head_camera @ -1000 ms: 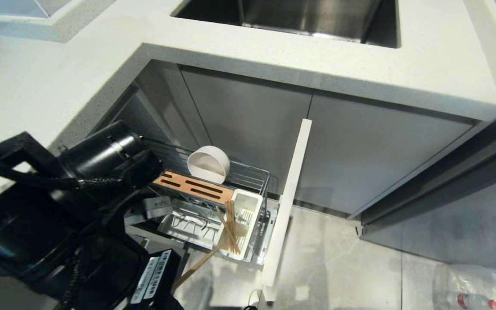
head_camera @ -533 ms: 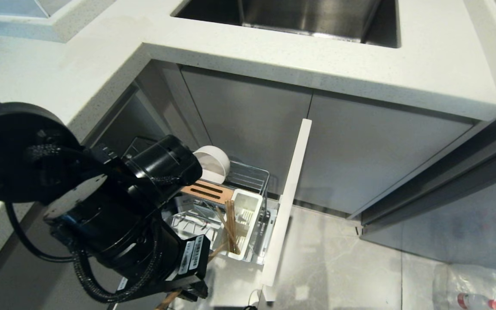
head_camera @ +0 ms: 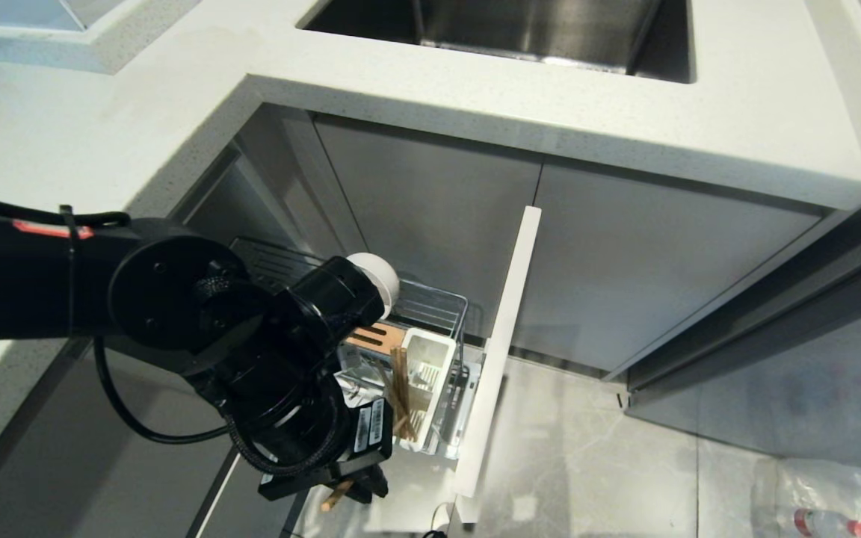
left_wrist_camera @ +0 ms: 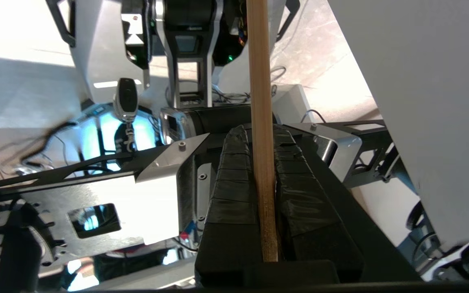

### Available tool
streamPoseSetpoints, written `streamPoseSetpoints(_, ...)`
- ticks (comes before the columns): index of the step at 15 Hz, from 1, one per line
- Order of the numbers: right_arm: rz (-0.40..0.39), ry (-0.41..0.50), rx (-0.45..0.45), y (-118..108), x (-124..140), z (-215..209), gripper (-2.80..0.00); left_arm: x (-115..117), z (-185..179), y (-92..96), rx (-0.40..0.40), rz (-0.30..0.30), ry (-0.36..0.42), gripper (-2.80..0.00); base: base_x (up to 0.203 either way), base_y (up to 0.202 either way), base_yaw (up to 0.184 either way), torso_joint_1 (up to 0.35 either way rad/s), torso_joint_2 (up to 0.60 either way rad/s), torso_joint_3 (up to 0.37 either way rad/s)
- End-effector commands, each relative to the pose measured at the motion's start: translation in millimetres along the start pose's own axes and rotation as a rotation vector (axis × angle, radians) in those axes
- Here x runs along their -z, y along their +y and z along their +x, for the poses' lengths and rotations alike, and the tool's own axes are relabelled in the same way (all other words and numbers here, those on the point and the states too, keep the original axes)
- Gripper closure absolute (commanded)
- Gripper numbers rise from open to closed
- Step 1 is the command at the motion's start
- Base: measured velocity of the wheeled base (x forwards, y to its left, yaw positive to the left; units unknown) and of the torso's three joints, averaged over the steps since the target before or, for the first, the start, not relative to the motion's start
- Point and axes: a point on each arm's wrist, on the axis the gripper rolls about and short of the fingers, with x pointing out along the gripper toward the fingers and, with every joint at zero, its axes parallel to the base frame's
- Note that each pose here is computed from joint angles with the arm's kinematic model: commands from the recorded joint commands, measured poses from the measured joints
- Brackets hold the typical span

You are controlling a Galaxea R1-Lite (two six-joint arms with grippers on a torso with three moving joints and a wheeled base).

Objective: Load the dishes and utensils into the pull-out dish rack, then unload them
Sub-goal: Pick up the chopsticks and place it in the cupboard

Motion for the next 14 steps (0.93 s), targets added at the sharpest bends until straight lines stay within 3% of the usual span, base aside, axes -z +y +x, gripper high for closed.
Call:
streamPoseSetpoints(1, 0.000, 0.002, -0.001, 0.0, 0.4, 0.2, 0.00, -7.2, 9.8, 2.3, -0.014, -0.026, 0.019, 0.00, 0.000, 0.000, 0.000, 0.000, 0.00, 0.000)
streamPoseSetpoints(14, 0.000, 0.003, 0.000, 0.0, 0.5, 0.2, 0.00, -33.1, 44.9, 0.7, -0.013, -0.050, 0.012, 0.00, 0.000, 0.000, 0.000, 0.000, 0.00, 0.000)
